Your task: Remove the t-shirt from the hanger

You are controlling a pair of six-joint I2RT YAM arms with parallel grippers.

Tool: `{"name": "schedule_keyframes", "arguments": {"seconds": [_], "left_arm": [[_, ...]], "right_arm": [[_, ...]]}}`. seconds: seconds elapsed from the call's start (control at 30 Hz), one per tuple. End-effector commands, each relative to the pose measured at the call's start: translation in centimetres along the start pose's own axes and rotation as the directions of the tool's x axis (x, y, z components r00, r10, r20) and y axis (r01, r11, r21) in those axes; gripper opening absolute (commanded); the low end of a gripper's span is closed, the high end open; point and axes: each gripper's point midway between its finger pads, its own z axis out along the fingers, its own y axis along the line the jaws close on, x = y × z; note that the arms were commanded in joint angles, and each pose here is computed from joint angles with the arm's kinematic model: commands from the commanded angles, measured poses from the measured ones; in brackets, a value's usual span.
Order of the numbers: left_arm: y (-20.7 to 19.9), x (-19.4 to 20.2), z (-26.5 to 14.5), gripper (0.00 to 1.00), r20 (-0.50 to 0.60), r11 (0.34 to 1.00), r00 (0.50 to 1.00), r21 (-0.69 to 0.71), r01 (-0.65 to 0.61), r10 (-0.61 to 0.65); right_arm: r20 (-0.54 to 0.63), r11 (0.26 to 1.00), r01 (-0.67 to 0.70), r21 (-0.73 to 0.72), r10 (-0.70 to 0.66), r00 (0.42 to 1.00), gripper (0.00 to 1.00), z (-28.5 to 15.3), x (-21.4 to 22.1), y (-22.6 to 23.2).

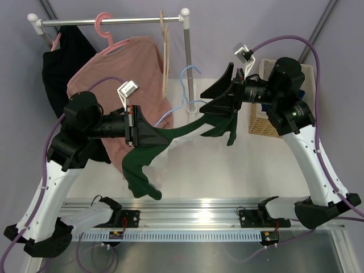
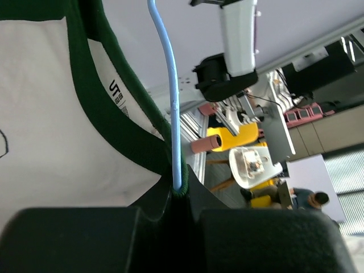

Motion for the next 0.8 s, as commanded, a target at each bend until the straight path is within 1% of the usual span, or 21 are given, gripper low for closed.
{"name": "schedule_keyframes", "arguments": {"seconds": [0.0,0.17,0.2,0.27,0.3,0.33,0.37,0.4,0.43,0.47,0.57,0.7,0.77], "left_arm": [[-5.6,-0.8,-0.1,0.0,0.001,0.972,0.988,0.183,-0.151,0.153],[-6.2,-0.3,-0.1,0.0,-0.016,0.965,0.989,0.219,-0.141,0.148],[-6.6,-0.3,-0.2,0.0,-0.013,0.957,0.986,0.242,-0.158,0.167],[-6.9,-0.3,-0.3,0.0,-0.019,0.956,0.989,0.259,-0.137,0.147],[-7.3,-0.3,-0.4,0.0,-0.015,0.949,0.986,0.277,-0.153,0.163],[-7.2,-0.4,-0.3,0.0,-0.02,0.95,0.989,0.279,-0.137,0.149],[-7.2,-0.4,-0.2,0.0,-0.02,0.951,0.989,0.279,-0.135,0.147],[-7.1,-0.5,-0.1,0.0,-0.019,0.949,0.988,0.282,-0.139,0.151],[-7.1,-0.6,-0.1,0.0,-0.022,0.95,0.989,0.283,-0.133,0.145],[-6.9,-0.6,0.1,0.0,-0.025,0.951,0.99,0.283,-0.127,0.14],[-6.9,-0.7,0.2,0.0,-0.029,0.949,0.989,0.287,-0.128,0.142],[-6.4,-0.7,0.4,0.0,-0.03,0.951,0.99,0.281,-0.127,0.141],[-5.9,-0.6,0.6,0.0,-0.034,0.954,0.99,0.275,-0.119,0.134]], "right_arm": [[0.054,0.987,0.162,0.007,-0.162,0.985,0.86,0.0,-2.5,0.7],[0.097,0.973,0.23,0.006,-0.23,0.968,0.86,0.0,-4.0,1.1],[0.102,0.97,0.241,-0.013,-0.239,0.966,0.86,0.0,-4.2,1.6],[0.115,0.968,0.248,-0.042,-0.242,0.963,0.85,0.2,-4.8,2.1],[0.114,0.964,0.256,-0.076,-0.247,0.962,0.84,0.1,-5.0,2.8],[0.11,0.971,0.216,-0.097,-0.206,0.972,0.83,0.3,-5.0,2.9],[0.131,0.961,0.247,-0.122,-0.231,0.964,0.82,0.4,-5.6,3.5],[0.134,0.956,0.248,-0.154,-0.229,0.964,0.81,0.4,-5.6,3.9],[0.132,0.964,0.198,-0.179,-0.176,0.976,0.8,0.5,-5.7,4.2],[0.155,0.951,0.234,-0.201,-0.205,0.966,0.8,0.4,-6.2,4.7],[0.149,0.948,0.21,-0.237,-0.178,0.973,0.79,0.3,-6.3,5.4],[0.098,0.947,0.178,-0.268,-0.157,0.983,0.84,0.0,-5.6,6.1],[0.085,0.95,0.157,-0.269,-0.138,0.987,0.85,-0.2,-5.3,6.3]]}}
